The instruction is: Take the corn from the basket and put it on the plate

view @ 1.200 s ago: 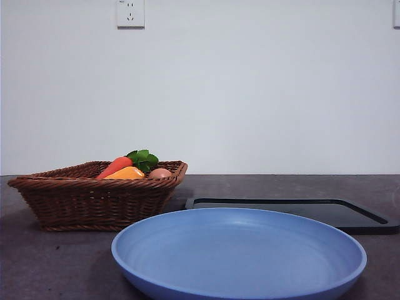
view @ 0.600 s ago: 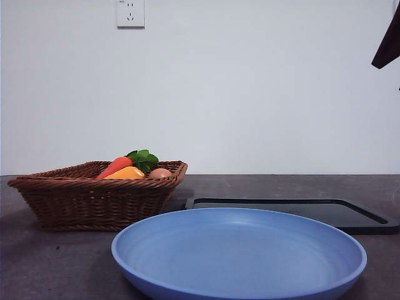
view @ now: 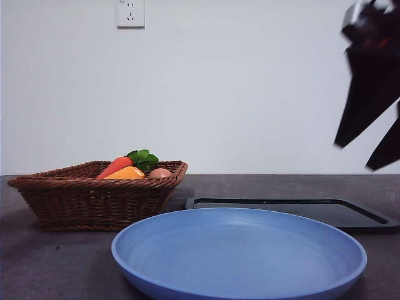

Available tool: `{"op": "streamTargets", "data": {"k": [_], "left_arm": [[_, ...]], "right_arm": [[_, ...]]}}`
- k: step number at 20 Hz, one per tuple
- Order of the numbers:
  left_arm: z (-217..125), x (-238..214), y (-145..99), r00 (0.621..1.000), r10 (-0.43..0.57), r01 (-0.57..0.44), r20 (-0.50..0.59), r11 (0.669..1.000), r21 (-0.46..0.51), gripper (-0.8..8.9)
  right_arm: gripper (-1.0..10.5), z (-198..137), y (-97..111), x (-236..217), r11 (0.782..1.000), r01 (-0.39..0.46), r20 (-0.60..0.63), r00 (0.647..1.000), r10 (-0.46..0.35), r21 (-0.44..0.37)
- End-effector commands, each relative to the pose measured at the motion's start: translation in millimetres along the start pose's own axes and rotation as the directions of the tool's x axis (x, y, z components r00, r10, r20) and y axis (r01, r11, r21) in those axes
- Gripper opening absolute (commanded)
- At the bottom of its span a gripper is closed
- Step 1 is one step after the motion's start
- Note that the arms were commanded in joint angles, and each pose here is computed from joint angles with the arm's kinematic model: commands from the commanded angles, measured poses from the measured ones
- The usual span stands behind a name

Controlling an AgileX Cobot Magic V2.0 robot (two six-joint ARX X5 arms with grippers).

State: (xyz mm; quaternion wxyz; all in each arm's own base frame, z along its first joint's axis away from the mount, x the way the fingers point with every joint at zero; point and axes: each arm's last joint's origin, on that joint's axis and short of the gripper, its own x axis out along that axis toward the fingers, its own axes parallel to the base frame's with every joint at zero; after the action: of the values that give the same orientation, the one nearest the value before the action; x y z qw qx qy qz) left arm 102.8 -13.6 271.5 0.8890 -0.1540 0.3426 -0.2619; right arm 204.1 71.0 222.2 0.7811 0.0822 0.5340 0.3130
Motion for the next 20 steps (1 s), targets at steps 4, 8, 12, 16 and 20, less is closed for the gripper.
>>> {"op": "streamTargets", "data": {"k": [4, 8, 12, 16, 20], "left_arm": [[6, -3, -3, 1.000, -0.009, 0.009, 0.022, 1.000, 0.030, 3.75], [6, -3, -3, 1.000, -0.009, 0.009, 0.022, 1.000, 0.030, 3.75], [6, -3, -3, 1.000, -0.009, 0.009, 0.022, 1.000, 0.030, 3.75], [6, -3, -3, 1.000, -0.010, 0.009, 0.021, 1.000, 0.029, 3.75], [7, -2, -3, 1.000, -0.009, 0.009, 0.024, 1.000, 0.023, 3.75]], "right_arm": [[2.9, 12, -11, 41, 1.000, -0.011, -0.094, 0.995, 0.013, 0.016], [2.7, 13, -16, 67, 1.000, -0.019, -0.157, 0.987, 0.021, 0.018], [1.9, 11, -15, 81, 1.000, -0.027, -0.193, 0.981, 0.028, 0.007], [0.4, 11, -15, 86, 1.000, -0.030, -0.201, 0.979, 0.030, 0.003], [0.0, 12, -15, 86, 1.000, -0.030, -0.195, 0.980, 0.030, 0.006]]}}
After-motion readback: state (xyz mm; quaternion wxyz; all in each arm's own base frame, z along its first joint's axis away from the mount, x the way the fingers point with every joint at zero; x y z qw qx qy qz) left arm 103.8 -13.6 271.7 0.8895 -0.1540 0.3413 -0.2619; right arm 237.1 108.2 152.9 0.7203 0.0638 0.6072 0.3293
